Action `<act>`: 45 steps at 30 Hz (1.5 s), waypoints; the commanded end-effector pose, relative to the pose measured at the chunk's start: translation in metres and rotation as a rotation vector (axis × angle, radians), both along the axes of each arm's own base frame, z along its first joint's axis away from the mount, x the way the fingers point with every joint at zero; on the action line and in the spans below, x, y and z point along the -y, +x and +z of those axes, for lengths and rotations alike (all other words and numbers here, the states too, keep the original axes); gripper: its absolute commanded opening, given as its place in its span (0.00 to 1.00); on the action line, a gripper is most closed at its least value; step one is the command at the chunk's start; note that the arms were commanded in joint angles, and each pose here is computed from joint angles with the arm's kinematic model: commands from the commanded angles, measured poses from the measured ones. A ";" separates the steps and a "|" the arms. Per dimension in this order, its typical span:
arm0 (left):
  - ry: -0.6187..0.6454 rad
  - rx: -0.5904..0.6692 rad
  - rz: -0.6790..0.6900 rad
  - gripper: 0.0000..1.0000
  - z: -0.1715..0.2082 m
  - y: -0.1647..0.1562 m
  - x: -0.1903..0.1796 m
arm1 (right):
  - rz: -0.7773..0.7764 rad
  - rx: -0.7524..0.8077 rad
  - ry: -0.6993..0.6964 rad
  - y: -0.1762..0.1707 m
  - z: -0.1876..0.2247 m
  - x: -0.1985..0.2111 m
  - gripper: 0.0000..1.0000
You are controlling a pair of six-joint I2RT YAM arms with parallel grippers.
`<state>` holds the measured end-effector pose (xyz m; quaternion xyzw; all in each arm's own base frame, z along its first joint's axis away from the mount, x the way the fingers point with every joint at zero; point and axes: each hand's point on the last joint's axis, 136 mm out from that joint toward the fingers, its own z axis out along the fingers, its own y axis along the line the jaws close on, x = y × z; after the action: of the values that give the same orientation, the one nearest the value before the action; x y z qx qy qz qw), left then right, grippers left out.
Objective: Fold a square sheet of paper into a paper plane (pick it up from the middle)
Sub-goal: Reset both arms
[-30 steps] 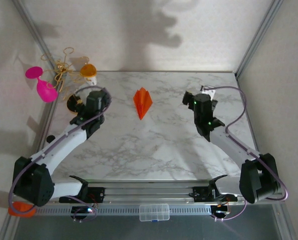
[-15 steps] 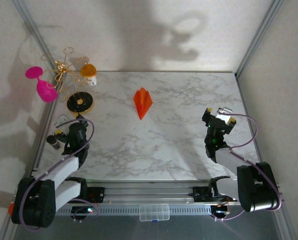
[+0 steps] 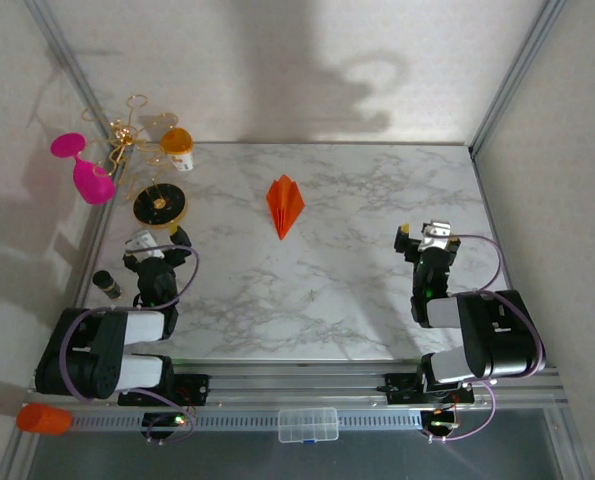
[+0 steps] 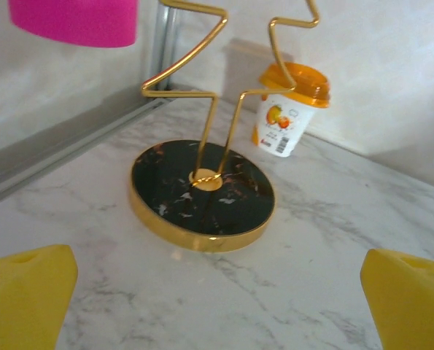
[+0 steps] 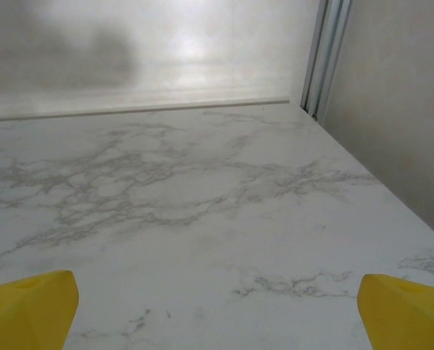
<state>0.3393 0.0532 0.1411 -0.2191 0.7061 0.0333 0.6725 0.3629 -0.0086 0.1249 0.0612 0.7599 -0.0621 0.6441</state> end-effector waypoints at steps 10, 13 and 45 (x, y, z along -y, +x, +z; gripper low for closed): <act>0.035 0.042 -0.109 0.99 0.003 0.016 0.015 | 0.118 0.069 0.027 0.006 0.002 -0.009 0.99; 0.036 0.043 -0.110 0.99 0.003 0.017 0.015 | 0.114 0.065 0.032 0.007 0.002 -0.008 0.99; 0.084 -0.021 -0.072 0.99 -0.009 0.028 0.021 | 0.120 0.051 0.047 0.011 -0.001 -0.006 0.99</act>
<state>0.3630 0.0333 0.1297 -0.1671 0.7199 0.0348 0.6727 0.3687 -0.0006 0.1176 0.0264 0.7545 -0.0062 0.6557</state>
